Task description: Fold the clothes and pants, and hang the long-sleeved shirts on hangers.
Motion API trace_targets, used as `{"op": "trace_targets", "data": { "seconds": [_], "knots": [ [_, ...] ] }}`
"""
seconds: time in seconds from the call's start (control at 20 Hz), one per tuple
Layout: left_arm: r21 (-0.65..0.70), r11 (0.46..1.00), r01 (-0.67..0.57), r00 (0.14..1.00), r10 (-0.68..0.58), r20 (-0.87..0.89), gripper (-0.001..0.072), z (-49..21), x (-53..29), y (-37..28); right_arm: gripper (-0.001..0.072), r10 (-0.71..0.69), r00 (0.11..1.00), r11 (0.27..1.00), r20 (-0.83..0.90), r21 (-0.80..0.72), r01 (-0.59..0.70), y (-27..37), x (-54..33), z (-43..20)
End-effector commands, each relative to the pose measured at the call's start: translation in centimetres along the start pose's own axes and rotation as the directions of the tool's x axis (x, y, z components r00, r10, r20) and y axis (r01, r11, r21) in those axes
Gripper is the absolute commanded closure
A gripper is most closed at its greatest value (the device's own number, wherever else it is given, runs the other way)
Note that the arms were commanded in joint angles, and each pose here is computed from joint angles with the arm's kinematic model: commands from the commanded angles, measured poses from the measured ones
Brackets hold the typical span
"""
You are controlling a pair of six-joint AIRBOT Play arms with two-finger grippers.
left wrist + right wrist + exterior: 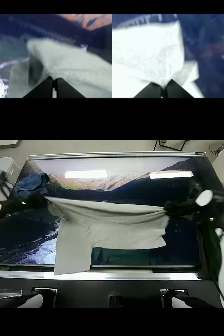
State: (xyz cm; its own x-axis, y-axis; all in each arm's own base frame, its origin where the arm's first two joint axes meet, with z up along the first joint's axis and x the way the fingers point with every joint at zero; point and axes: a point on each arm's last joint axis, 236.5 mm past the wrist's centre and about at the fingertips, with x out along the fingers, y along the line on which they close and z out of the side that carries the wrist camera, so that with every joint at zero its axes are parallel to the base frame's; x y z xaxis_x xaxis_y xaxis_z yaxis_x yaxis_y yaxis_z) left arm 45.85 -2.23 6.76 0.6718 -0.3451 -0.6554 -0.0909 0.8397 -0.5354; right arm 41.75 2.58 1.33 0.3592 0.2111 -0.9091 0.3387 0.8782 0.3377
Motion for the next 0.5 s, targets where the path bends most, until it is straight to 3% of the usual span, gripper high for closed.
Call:
{"op": "trace_targets", "data": {
  "seconds": [0.0,0.05,0.1,0.2,0.25,0.3,0.4,0.45],
  "knots": [
    [-0.185,0.983,-0.016,0.98,-0.022,-0.199,0.0673,-5.4,4.9,2.7,0.0664,0.142,0.988,0.959,-0.061,0.256,-0.122,2.2,5.8,-0.5],
    [-0.196,0.98,-0.011,0.981,-0.027,-0.192,0.0634,-5.2,5.0,2.7,0.0663,0.145,0.989,0.958,-0.038,0.256,-0.131,2.3,5.9,0.1],
    [-0.198,0.98,-0.009,0.984,-0.026,-0.177,0.0526,-4.5,4.8,2.9,0.0622,0.146,0.989,0.961,-0.014,0.238,-0.138,2.1,5.3,1.0],
    [-0.195,0.981,-0.003,0.987,-0.028,-0.155,0.0072,-2.4,3.2,3.4,0.0213,0.149,0.989,0.975,0.002,0.165,-0.147,1.1,2.9,3.1],
    [-0.172,0.985,-0.009,0.985,-0.021,-0.17,0.0033,-1.7,1.8,4.2,0.008,0.13,0.991,0.987,-0.026,0.096,-0.127,-0.6,1.1,3.6],
    [-0.154,0.987,-0.039,0.98,0.008,-0.196,0.0036,-1.4,0.5,5.6,0.0055,0.086,0.994,0.995,-0.07,0.066,-0.081,-3.1,-0.3,3.4],
    [-0.14,0.98,-0.139,0.947,0.09,-0.308,0.0062,-3.7,-1.8,9.6,0.0087,-0.034,0.977,0.992,-0.21,0.112,0.059,-10.0,-2.6,0.9],
    [-0.143,0.971,-0.193,0.913,0.124,-0.389,0.0151,-6.1,-2.5,11.6,0.0107,-0.065,0.959,0.985,-0.277,0.136,0.106,-12.5,-3.1,-0.7]
  ]
}}
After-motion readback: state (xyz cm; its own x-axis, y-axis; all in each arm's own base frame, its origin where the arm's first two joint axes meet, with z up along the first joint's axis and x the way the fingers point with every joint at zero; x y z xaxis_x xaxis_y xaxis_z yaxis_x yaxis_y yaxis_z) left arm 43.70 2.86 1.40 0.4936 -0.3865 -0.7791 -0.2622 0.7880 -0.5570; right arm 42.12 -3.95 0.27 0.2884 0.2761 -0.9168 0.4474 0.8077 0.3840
